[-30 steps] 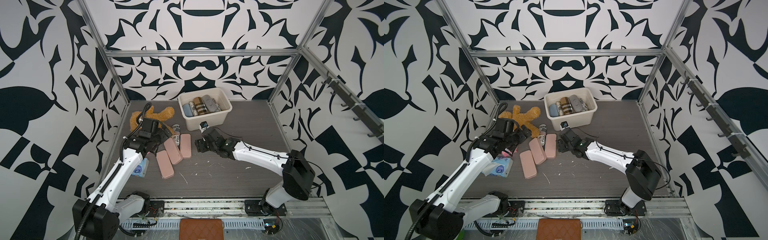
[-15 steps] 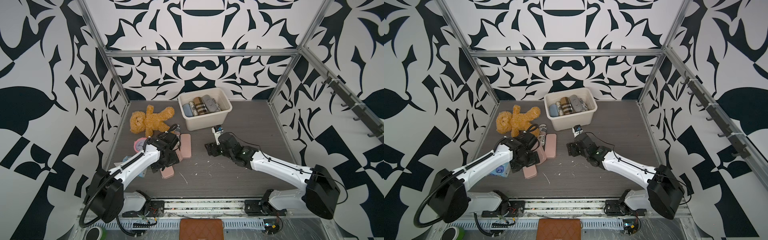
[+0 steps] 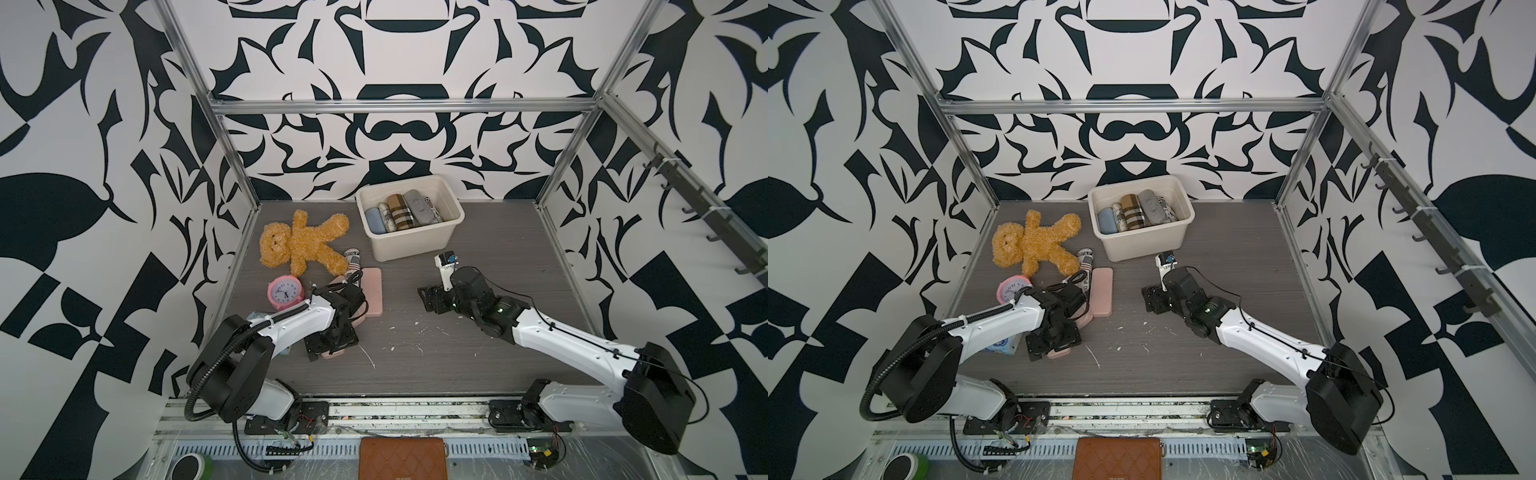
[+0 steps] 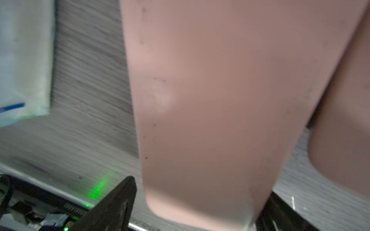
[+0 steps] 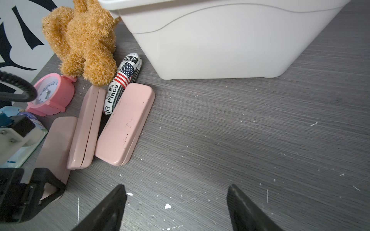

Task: Put the glasses cases into the storage boxes
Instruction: Pick up the glasses case at the center of the board.

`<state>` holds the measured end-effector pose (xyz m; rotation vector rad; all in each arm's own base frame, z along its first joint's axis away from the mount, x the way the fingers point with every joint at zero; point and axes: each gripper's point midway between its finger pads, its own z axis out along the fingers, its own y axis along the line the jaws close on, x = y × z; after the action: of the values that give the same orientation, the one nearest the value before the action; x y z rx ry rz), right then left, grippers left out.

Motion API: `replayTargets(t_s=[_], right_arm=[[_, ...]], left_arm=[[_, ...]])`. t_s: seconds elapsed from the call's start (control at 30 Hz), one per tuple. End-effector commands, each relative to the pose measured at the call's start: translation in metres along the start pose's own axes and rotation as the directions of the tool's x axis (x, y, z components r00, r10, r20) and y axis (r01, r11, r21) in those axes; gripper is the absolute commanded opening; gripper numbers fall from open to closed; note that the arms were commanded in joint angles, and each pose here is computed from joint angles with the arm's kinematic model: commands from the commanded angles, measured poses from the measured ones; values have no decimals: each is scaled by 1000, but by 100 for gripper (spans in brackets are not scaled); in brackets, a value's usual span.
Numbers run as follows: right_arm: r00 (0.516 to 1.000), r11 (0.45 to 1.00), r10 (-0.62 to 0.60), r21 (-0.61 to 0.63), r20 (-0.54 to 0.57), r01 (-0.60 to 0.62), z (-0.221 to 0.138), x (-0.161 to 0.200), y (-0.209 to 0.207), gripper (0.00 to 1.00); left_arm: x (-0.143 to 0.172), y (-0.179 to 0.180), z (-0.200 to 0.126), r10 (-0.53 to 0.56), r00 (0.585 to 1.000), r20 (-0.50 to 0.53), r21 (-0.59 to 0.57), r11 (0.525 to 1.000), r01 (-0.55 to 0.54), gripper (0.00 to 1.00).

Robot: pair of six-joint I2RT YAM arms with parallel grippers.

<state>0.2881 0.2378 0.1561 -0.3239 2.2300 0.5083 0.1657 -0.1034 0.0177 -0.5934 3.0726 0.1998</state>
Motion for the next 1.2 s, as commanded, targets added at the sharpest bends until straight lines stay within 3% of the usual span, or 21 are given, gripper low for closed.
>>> replayTargets(t_s=[0.0,0.2,0.3,0.47,0.6,0.7,0.77,0.83,0.93,1.03,1.17], right_arm=[[999,999,2,-36,52,0,-7,-16,8,82],[998,1000,2,-26,55,-1,-14,-19,7,81],[999,999,5,-38,50,-3,-17,-21,9,81],[999,993,16,-114,46,-11,-22,-31,27,81],[998,977,46,-213,47,-35,-26,-48,50,82],[995,952,79,-300,61,-58,-34,-69,70,84],[993,937,93,-343,73,-63,-40,-84,82,84],[987,924,123,-375,99,-77,-48,-101,89,86],[976,890,185,-441,114,-117,-57,-122,100,87],[971,843,219,-518,90,-143,-62,-129,115,85],[963,830,263,-522,57,-196,-57,-128,116,80]], left_arm=[[-4,-3,8,-30,999,31,14,999,30,86],[-5,2,7,-47,996,80,58,997,42,54],[-3,12,-14,-48,993,111,70,997,40,55],[-5,21,-84,-38,964,265,171,985,-8,56],[-4,8,-128,47,936,349,271,951,-149,52],[-6,-16,-153,173,875,453,278,905,-323,51],[-8,-41,-170,236,807,541,279,855,-437,50],[-9,-72,-189,291,712,640,261,788,-557,49],[-9,-106,-211,320,616,720,230,727,-647,50],[-7,-135,-227,311,556,771,239,667,-705,50],[-4,-156,-242,272,543,794,290,617,-732,50]])
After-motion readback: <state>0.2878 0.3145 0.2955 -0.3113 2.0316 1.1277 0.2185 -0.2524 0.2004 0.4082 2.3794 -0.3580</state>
